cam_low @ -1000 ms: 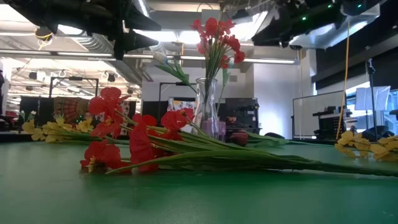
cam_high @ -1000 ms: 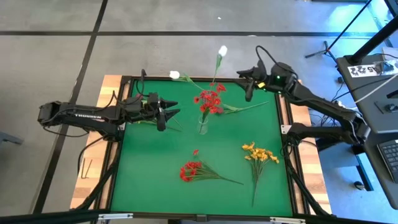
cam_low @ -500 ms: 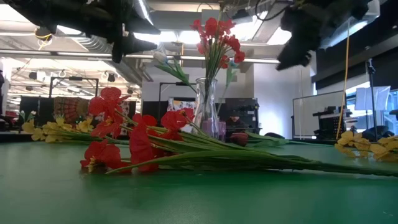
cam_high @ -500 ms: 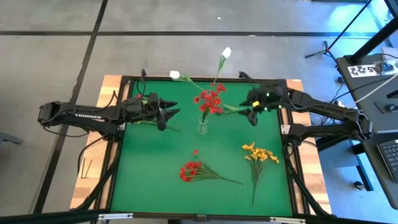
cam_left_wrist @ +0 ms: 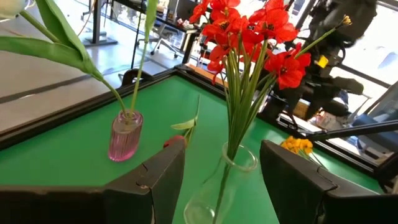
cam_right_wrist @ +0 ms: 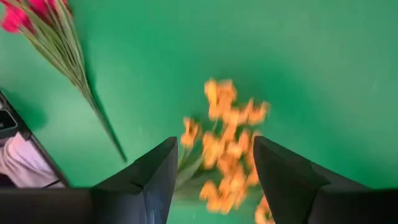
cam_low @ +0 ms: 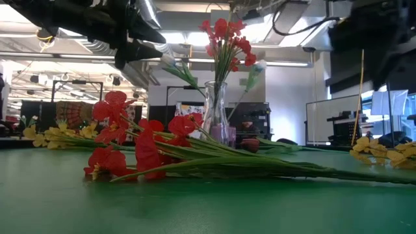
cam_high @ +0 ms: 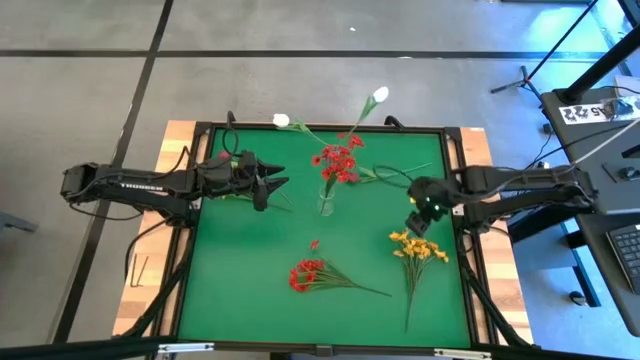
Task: Sort flowers into vase by color
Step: Put the right yellow flower into the purple vase
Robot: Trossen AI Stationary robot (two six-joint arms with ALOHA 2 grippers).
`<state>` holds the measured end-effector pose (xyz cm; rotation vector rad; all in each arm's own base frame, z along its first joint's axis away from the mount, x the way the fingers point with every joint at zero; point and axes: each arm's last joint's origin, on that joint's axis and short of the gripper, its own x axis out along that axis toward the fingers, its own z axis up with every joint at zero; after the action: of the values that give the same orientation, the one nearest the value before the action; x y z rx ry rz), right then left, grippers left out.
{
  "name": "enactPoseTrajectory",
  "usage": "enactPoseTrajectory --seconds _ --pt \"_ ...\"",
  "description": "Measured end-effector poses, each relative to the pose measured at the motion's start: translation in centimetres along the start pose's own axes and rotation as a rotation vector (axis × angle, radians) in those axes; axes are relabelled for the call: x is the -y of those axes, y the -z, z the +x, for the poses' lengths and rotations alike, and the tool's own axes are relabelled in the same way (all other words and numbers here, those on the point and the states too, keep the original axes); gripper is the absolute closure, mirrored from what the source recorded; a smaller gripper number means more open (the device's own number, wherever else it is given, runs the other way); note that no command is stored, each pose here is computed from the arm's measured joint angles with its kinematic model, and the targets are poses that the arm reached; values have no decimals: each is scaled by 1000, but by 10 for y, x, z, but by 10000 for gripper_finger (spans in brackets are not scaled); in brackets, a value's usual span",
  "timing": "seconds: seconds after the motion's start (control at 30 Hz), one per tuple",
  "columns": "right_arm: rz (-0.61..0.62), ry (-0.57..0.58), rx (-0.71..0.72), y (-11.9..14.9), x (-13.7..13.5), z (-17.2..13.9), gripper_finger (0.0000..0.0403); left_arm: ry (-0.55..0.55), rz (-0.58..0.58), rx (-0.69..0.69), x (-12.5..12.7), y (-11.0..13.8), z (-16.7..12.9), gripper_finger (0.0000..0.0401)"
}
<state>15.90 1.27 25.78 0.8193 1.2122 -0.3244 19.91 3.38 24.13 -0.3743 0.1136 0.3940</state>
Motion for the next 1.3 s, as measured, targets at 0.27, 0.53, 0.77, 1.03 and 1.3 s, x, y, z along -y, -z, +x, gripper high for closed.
enactPoseTrajectory --seconds 0.27,0.53,0.77,1.03,1.3 --pt "137 62 -81 37 -17 5 191 -1 8 -2 0 0 0 198" --pt "230 109 -55 63 -32 13 191 -19 20 -48 -2 5 0 198" --pt "346 197 -44 79 -49 39 191 -17 20 -87 0 9 -1 198" --pt "447 249 -130 101 -73 82 191 39 17 -107 11 14 -4 198" --pt "511 199 -137 116 -91 115 191 83 28 -123 19 17 -7 198"
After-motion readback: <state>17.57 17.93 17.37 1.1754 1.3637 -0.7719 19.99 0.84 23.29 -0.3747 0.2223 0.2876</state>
